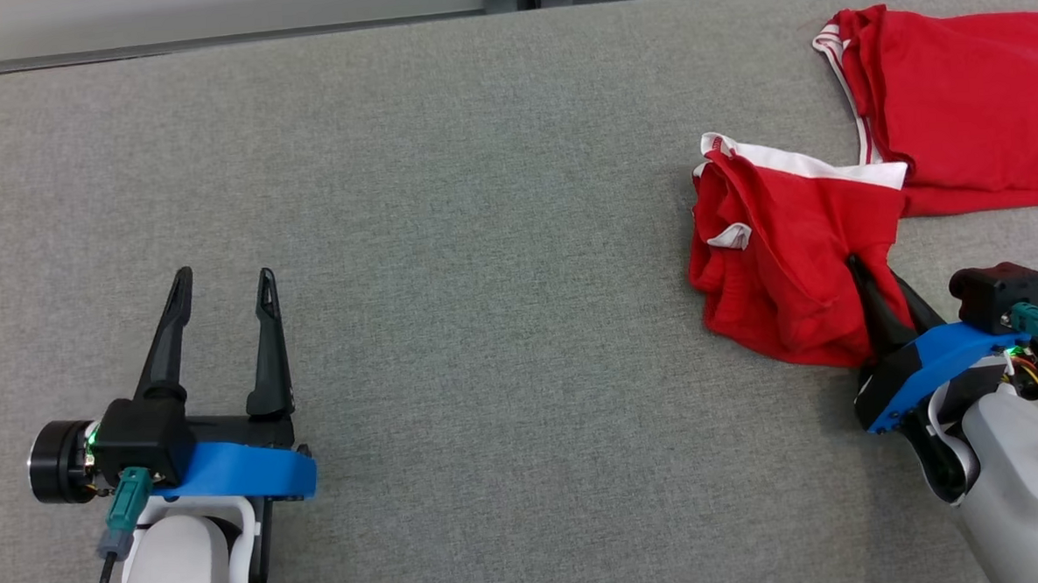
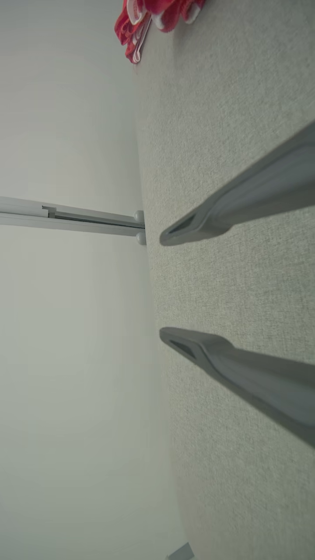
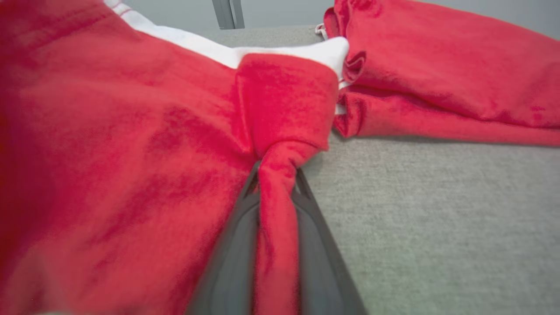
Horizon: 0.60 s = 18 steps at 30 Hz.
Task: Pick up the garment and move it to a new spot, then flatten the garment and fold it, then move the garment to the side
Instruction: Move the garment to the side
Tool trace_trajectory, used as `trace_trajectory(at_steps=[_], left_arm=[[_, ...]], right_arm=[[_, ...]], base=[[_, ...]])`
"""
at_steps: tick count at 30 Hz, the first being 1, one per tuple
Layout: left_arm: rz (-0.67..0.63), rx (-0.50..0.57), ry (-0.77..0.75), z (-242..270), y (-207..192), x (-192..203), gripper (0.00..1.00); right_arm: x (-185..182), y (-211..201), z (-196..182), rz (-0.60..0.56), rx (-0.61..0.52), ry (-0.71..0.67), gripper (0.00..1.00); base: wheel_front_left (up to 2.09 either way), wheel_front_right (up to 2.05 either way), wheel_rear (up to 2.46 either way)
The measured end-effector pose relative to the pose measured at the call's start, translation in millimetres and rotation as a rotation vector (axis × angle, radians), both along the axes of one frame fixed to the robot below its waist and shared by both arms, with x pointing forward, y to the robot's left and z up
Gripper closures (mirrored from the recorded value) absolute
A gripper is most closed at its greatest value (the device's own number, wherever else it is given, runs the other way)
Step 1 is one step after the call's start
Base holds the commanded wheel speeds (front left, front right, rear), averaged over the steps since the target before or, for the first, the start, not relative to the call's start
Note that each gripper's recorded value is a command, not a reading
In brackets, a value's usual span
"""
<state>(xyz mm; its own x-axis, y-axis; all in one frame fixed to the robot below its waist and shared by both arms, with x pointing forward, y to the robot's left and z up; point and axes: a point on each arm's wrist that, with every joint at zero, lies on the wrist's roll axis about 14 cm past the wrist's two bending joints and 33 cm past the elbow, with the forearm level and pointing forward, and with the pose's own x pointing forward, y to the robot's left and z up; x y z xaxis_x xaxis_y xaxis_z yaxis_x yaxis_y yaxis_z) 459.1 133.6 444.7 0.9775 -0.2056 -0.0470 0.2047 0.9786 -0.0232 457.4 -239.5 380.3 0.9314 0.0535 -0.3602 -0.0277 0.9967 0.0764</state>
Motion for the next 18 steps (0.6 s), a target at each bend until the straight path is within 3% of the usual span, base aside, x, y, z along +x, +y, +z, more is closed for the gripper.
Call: trace_trajectory(at_steps=[8,12,18], left_arm=[[-0.014,0.005,0.004,-6.0,-1.8,9.2,0.00],[-0.013,0.009,0.017,-13.6,0.4,11.7,0.00],[-0.027,0.015,0.034,-29.2,-2.5,22.4,0.00]], right_arm=[[26.1,-0.3,17.1,0.038,-0.040,-0.064,1.00],[60.4,-4.5,41.5,0.089,-0.120,-0.123,1.00],[99.0,-45.2,63.7,0.084,-0.262,-0.118,1.00]], base=[[0.00,0.00,0.00],[0.00,0.00,0.00],[0.00,0.00,0.00]])
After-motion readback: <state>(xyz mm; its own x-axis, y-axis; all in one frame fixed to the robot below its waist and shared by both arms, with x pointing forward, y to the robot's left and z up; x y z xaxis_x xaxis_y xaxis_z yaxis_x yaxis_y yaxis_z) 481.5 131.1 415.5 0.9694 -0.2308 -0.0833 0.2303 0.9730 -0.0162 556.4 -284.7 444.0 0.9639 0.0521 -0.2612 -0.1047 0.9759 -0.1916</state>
